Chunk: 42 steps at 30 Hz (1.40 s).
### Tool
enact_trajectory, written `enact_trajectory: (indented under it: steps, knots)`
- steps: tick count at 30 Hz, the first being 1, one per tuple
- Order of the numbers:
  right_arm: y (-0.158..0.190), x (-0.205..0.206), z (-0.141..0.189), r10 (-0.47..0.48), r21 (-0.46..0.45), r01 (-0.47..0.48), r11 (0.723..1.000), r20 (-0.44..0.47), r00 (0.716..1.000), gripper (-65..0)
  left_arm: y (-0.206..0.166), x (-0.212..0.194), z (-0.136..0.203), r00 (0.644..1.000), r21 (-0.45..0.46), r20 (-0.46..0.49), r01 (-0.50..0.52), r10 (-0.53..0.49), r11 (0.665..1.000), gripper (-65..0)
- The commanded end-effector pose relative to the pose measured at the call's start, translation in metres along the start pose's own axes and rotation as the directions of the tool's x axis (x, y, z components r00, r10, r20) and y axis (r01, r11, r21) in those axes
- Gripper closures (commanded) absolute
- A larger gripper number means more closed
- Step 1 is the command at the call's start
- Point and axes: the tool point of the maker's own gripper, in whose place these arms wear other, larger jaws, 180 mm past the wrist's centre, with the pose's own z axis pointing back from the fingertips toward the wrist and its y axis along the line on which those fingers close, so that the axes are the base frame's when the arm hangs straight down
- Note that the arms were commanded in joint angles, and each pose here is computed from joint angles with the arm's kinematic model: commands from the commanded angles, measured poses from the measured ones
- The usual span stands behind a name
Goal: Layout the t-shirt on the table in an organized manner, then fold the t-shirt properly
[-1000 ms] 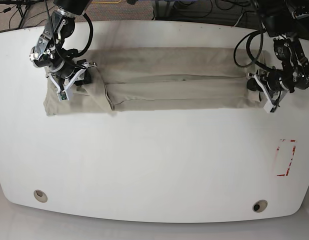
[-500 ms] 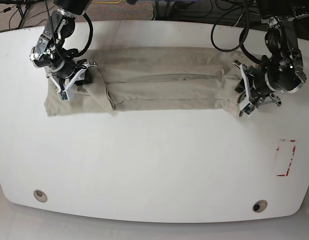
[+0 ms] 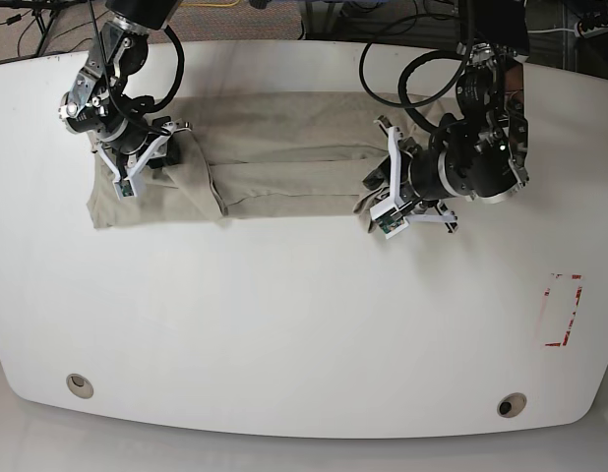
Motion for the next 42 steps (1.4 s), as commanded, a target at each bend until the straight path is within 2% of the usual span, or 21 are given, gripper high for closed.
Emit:
enact_trajectory:
  steps: [1,6,17,19,25,28,36,40,42]
  knots:
    - [-0.005,-0.003,0.002,0.009,-0.022,-0.01,1.0,-0.029,1.0,-17.3,-0.001,0.022,-0.002,0.999,0.011,0.047,0.028,-0.028,1.0,-6.9]
    - [-0.005,-0.003,0.002,0.009,-0.022,-0.01,1.0,-0.029,1.0,-17.3,-0.012,0.036,-0.009,0.997,-0.002,0.059,0.048,-0.047,0.999,-6.9]
    - [-0.005,-0.002,0.002,0.01,-0.023,-0.011,1.0,-0.027,1.0,-17.3,-0.019,0.035,-0.015,0.995,0.002,0.021,0.095,-0.095,0.995,-7.8]
    - [-0.005,-0.002,0.002,0.01,-0.023,-0.011,1.0,-0.027,1.0,-17.3,-0.021,0.035,-0.016,0.995,0.001,0.018,0.1,-0.1,0.995,-10.8]
    - [-0.005,-0.002,0.002,0.01,-0.022,-0.011,1.0,-0.026,1.0,-17.3,-0.025,0.048,-0.017,0.994,-0.004,0.054,0.092,-0.092,0.996,-31.1]
    - [-0.005,-0.002,0.002,0.01,-0.022,-0.011,1.0,-0.026,1.0,-17.3,-0.029,0.061,-0.017,0.992,-0.014,0.086,0.098,-0.097,0.995,-37.2]
    - [-0.005,-0.002,0.002,0.011,-0.021,-0.012,1.0,-0.026,1.0,-17.3,-0.048,0.102,-0.01,0.968,-0.09,0.226,0.135,-0.112,0.987,-37.4]
    - [-0.005,-0.002,0.002,0.011,-0.021,-0.012,1.0,-0.028,1.0,-17.3,-0.016,0.085,-0.003,0.979,-0.018,0.19,0.079,-0.074,0.997,-37.4]
    - [-0.005,-0.002,0.002,0.011,-0.021,-0.012,1.0,-0.028,1.0,-17.3,0.014,0.063,0.007,0.988,0.046,0.154,0.022,-0.029,0.999,-37.4]
